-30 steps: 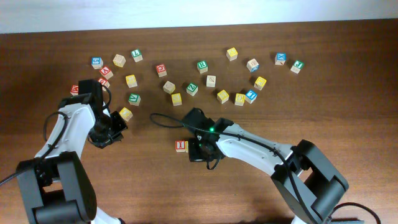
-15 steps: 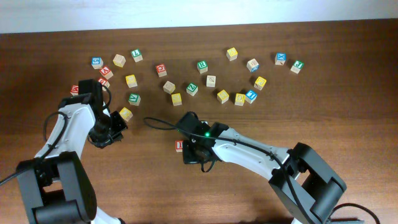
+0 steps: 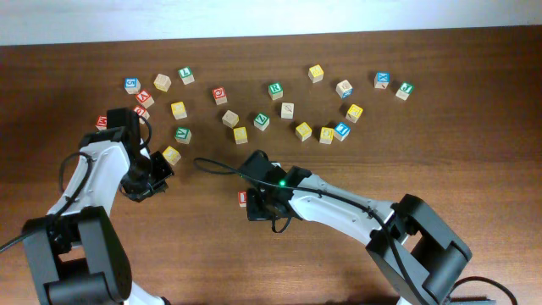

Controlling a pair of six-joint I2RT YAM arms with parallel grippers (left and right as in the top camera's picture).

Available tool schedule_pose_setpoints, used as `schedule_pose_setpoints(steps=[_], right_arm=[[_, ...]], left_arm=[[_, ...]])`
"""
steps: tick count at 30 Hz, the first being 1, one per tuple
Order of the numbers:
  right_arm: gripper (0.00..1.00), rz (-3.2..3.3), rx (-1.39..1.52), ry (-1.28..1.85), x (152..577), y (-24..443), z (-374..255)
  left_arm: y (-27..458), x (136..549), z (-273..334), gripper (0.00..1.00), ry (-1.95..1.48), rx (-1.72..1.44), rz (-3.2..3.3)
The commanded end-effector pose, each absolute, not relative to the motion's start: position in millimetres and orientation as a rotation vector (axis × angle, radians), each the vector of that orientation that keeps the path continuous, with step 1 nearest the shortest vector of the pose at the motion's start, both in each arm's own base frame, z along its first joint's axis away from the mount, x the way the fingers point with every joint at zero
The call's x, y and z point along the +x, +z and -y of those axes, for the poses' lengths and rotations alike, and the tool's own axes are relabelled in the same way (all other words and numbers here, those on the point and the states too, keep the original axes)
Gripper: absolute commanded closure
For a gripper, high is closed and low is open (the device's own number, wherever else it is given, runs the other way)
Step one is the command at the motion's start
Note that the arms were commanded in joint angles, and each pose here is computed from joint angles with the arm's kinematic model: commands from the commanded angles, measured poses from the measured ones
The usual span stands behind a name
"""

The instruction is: Spell out ICRA

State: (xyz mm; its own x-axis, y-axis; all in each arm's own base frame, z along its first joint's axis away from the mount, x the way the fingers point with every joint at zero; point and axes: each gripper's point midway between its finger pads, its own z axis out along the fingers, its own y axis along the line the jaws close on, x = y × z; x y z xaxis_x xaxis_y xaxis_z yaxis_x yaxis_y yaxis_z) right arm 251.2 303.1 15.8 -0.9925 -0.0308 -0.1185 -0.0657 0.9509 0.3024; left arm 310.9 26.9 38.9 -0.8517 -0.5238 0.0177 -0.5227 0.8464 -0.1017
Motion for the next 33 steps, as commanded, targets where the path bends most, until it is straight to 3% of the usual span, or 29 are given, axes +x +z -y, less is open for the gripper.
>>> schedule_pose_setpoints(steps=[1, 12, 33], right_arm=[[0.96, -2.977, -0.062, 0.463, 255, 17, -306], [0.96, -3.003, -0.056, 0.284, 251, 10, -281], [0.96, -3.070, -0.071, 0.256, 244, 23, -272]], left_arm=[[46, 315, -27, 1.00, -0.178, -0.832, -2.986], [46, 316, -27, 1.00, -0.178, -0.820, -2.984], [46, 316, -12, 1.00, -0.189, -0.711, -3.013]])
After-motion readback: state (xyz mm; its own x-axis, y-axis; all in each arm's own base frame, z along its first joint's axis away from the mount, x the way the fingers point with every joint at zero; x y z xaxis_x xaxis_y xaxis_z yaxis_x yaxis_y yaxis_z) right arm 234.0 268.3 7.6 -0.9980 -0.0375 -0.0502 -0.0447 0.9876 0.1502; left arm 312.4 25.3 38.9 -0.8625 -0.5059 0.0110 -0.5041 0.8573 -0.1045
